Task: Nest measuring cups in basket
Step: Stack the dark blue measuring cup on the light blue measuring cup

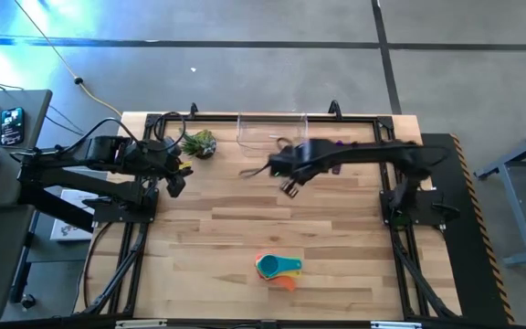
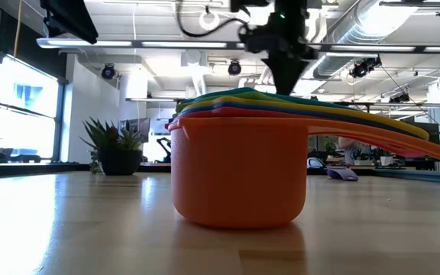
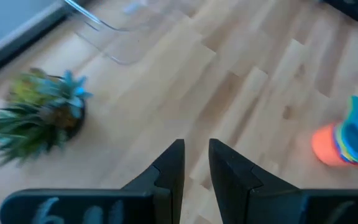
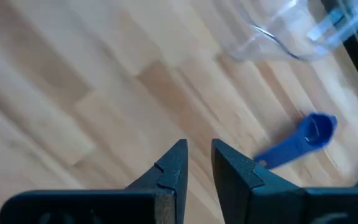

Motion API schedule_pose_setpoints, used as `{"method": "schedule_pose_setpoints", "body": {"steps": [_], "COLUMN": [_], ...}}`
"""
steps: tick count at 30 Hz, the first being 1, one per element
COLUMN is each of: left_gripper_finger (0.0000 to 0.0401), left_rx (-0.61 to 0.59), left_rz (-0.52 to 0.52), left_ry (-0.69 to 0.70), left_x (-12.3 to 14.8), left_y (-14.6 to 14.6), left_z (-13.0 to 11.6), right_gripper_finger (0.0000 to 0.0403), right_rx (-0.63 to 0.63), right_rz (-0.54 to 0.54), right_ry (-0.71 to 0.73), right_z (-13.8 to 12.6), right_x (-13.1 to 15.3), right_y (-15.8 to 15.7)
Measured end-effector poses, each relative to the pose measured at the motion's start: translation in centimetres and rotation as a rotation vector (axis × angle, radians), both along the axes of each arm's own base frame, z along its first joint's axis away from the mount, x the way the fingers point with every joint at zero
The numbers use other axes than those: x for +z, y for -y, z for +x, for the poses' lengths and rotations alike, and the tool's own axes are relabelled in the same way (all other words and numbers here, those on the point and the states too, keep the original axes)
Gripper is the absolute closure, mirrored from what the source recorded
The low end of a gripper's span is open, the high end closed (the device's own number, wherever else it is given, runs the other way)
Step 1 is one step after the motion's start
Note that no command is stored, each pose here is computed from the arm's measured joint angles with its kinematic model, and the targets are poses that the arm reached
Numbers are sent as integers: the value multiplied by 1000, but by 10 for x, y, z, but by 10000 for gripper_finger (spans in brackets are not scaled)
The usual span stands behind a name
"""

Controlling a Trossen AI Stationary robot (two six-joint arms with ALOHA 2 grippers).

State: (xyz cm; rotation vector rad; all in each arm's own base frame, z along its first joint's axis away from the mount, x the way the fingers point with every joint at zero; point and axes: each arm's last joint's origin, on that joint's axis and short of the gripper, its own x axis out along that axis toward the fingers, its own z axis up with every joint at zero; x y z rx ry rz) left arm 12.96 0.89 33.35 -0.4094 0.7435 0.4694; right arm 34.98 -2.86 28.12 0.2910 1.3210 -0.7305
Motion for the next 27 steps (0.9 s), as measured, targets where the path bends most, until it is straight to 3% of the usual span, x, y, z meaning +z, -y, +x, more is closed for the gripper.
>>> {"method": "schedule_pose_setpoints", "body": {"steps": [13,21,27], "left_gripper_finger": [339,339,339], "left_rx": [186,293,361], "left_rz": [206,322,347], "left_ry": [2,7,46], "left_x": [3,5,8], "left_y": [-7,-11,-16], "left_z": [-2,-3,-2], "right_gripper_finger": [341,310,281], "right_rx": [-318,-356,-396], "right_rz": [-52,1,20], "right_ry": [157,170,189], "right_z": [-98,-123,-137], "right_x": [-10,-28,-45], "right_y": [74,114,135]}}
